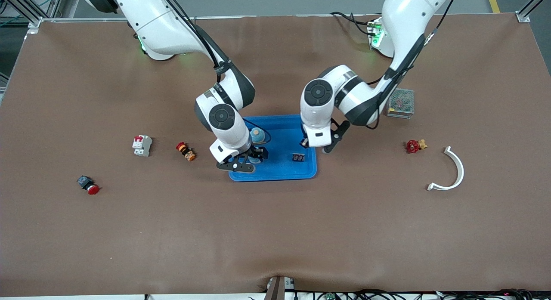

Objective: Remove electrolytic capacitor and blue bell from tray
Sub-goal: 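Grasp the capacitor with the left gripper while the right gripper grasps a bell, then carry the capacitor beside the red valve while the right gripper carries the bell, then release the capacitor, return the left gripper and grasp the second capacitor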

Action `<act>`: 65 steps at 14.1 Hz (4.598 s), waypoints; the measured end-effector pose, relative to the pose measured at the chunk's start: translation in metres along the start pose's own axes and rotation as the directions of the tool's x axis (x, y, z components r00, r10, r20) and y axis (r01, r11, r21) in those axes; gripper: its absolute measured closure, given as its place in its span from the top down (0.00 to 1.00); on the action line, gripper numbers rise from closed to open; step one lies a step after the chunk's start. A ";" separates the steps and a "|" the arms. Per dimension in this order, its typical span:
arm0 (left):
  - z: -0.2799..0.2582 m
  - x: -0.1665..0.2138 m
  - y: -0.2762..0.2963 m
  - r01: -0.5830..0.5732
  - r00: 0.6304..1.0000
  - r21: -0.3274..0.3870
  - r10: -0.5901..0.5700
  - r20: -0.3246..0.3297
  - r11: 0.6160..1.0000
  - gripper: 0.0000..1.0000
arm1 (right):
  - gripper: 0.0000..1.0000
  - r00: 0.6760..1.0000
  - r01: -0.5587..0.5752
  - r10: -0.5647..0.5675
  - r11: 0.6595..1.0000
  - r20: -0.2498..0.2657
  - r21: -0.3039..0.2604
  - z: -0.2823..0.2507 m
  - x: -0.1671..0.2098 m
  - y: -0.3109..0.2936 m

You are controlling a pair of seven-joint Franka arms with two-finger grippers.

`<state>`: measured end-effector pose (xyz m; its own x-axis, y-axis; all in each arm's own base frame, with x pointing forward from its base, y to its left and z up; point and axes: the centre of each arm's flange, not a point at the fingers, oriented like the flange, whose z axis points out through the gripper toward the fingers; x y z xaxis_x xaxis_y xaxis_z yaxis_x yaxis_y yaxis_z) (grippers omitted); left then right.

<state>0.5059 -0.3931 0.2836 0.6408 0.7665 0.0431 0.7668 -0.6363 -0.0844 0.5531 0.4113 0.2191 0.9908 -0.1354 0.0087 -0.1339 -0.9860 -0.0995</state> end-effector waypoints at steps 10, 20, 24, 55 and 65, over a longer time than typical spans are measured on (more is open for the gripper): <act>0.018 0.111 -0.055 -0.065 0.998 0.172 0.064 0.013 0.983 0.30 | 1.00 1.000 0.011 -0.011 1.000 0.001 -0.003 0.029 -0.006 -0.001; 0.073 0.219 -0.137 -0.080 0.991 0.274 0.046 0.128 0.958 0.30 | 1.00 0.999 0.041 -0.040 0.999 0.007 -0.014 0.038 -0.021 -0.012; 0.092 0.242 -0.156 -0.066 0.986 0.294 0.017 0.167 0.953 0.30 | 0.93 0.999 0.039 -0.039 0.999 0.007 -0.016 0.038 -0.020 -0.011; -0.013 0.178 -0.046 0.029 0.986 0.199 -0.061 0.154 0.979 1.00 | 0.67 0.763 0.634 -0.629 0.773 0.149 0.014 -0.166 0.147 0.355; -0.010 0.092 0.017 0.194 0.963 0.125 -0.214 0.164 0.973 1.00 | 0.67 0.661 0.748 -0.745 0.664 0.090 0.000 -0.104 0.147 0.444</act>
<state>0.5785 -0.3339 0.2961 0.4473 0.8883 -0.1039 0.8659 -0.4592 -0.1981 0.6368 -0.0562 0.2798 0.7569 0.6535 -0.0096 0.6519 -0.7560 -0.0591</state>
